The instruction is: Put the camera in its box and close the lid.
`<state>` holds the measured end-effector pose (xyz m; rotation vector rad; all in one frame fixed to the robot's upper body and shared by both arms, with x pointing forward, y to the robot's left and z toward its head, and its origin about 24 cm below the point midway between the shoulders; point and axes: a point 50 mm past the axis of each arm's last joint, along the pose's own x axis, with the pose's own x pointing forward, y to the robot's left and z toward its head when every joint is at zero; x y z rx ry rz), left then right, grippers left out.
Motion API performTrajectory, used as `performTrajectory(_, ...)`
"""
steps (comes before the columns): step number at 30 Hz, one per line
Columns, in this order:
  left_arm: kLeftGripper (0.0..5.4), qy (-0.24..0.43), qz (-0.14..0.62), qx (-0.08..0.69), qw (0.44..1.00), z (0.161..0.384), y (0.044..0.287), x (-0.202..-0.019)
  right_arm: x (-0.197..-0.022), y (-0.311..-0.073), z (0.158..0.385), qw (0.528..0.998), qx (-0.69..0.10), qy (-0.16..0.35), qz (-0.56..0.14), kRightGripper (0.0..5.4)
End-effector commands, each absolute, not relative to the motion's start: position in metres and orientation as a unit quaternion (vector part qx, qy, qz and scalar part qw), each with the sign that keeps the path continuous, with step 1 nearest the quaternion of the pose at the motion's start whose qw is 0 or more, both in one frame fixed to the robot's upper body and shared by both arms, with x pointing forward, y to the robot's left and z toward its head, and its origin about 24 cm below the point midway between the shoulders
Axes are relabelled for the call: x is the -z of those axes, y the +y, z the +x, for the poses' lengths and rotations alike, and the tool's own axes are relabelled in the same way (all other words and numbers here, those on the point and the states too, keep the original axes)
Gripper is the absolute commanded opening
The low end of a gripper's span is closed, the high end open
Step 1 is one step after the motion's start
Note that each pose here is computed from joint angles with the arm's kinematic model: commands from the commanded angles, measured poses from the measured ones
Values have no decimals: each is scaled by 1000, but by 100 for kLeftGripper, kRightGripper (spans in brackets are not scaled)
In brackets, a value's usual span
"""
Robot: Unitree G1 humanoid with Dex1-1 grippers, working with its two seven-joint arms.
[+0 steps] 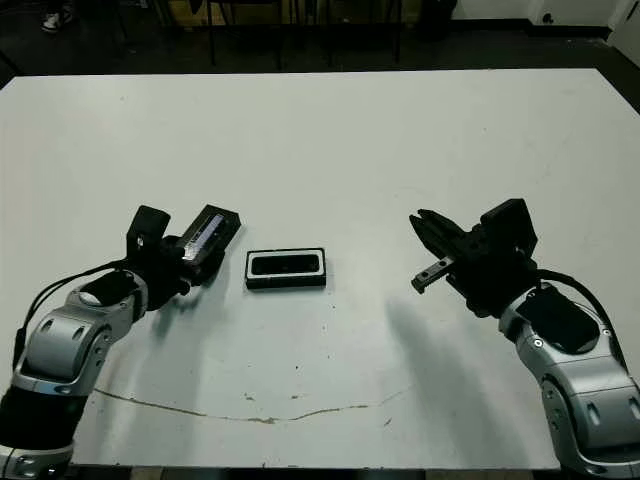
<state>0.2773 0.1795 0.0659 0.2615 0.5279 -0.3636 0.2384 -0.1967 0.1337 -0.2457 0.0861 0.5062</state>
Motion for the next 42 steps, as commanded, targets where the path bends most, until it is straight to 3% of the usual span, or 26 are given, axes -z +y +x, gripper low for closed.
performTrajectory(1, 279, 310, 147, 197, 918, 269, 188, -52, -130, -200, 237, 960, -243, 56, -123, 0)
performTrajectory(11, 279, 309, 152, 213, 914, 269, 194, -59, -129, -200, 237, 961, -244, 59, -120, 0)
performTrajectory(18, 279, 242, 141, 207, 937, 278, 207, -83, -127, -200, 238, 961, -240, 62, -120, 0)
performTrajectory(24, 279, 132, 178, 322, 920, 297, 222, -119, -123, -201, 242, 963, -237, 61, -113, 0)
performTrajectory(28, 279, 114, 190, 393, 892, 310, 225, -134, -121, -201, 244, 963, -237, 59, -113, 0)
performTrajectory(42, 279, 224, 173, 556, 781, 333, 209, -115, -121, -202, 244, 964, -232, 61, -111, 0)
